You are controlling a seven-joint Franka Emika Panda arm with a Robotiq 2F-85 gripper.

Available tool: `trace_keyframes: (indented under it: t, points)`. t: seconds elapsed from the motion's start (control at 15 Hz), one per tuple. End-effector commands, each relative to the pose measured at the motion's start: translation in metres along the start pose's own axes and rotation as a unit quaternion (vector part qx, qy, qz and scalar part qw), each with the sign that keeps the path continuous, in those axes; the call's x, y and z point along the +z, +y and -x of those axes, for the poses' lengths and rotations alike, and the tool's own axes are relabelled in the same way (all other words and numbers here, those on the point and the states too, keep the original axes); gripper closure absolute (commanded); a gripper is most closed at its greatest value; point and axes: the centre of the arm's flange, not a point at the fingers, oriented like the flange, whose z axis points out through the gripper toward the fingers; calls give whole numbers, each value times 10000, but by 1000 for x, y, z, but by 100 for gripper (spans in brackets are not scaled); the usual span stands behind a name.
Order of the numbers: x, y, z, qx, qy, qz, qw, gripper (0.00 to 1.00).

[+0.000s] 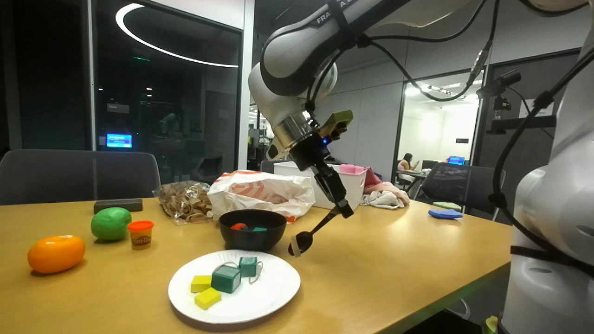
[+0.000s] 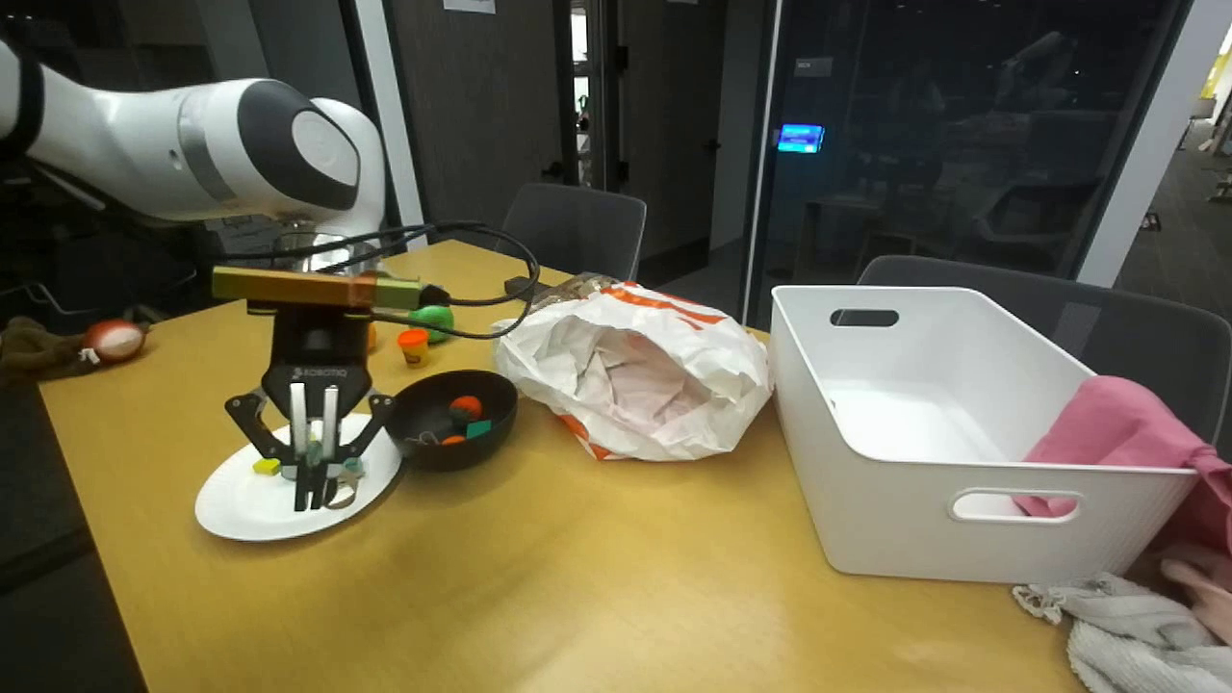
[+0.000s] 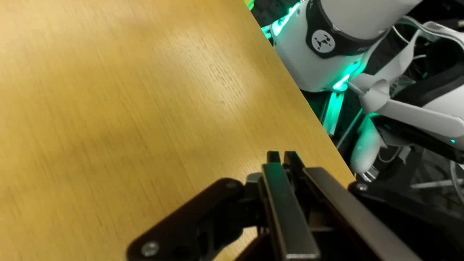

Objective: Use the spoon to move the brown object to the plate

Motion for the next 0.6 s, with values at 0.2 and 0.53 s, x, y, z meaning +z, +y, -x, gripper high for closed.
trace_keyframes:
  t: [0.2,0.53]
  points:
    - [2,-48,-16,-581,196,823,9947,92]
    - [1,-63,-36,-882,96,1803,9796,91]
